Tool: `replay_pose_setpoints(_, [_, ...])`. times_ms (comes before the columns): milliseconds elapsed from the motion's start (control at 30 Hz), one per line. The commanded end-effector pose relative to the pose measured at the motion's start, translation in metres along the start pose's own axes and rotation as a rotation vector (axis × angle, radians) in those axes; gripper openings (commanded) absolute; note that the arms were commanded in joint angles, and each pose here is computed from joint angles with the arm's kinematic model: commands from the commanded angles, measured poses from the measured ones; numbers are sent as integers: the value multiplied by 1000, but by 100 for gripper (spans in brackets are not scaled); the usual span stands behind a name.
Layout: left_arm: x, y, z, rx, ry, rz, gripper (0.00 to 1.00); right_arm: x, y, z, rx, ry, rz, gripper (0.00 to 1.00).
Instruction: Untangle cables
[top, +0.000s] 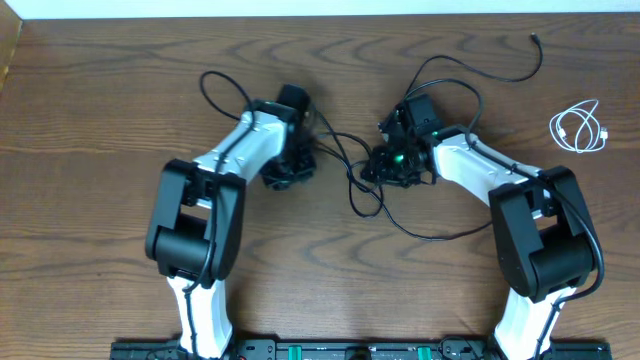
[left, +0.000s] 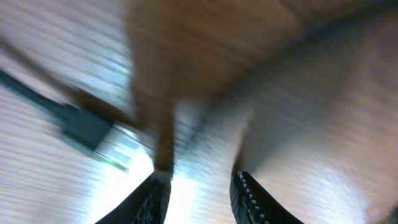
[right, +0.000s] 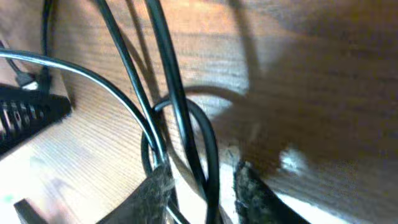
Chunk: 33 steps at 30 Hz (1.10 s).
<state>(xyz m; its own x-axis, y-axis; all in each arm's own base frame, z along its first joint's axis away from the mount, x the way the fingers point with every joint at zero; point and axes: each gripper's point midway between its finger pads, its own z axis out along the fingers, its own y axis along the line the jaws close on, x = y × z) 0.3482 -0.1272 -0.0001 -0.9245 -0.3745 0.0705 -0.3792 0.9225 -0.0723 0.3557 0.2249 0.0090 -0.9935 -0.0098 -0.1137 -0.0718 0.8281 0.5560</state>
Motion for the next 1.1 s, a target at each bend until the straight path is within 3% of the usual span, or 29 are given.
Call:
replay_pose_setpoints(0, [-14, 22, -7, -38, -29, -13, 37, -1, 12, -5, -105, 19, -125, 43])
replay_pose_setpoints(233, [-17, 27, -28, -8, -51, 15, 36, -7, 16, -19, -206, 9, -146, 48])
replay_pose_setpoints(333, [-22, 15, -71, 69, -159, 35, 37, -8, 28, -29, -323, 11, -180, 52])
replay_pose_setpoints(567, [-13, -19, -131, 216, -312, 108, 40, -18, 14, -37, -318, -18, -132, 53])
replay_pose_setpoints(833, [7, -62, -105, 232, -281, 176, 41, -21, -14, -36, -195, -22, -14, 38])
replay_pose_setpoints(1067, [46, -91, -79, 198, -221, 355, 45, -22, -45, -37, -53, -35, 83, 38])
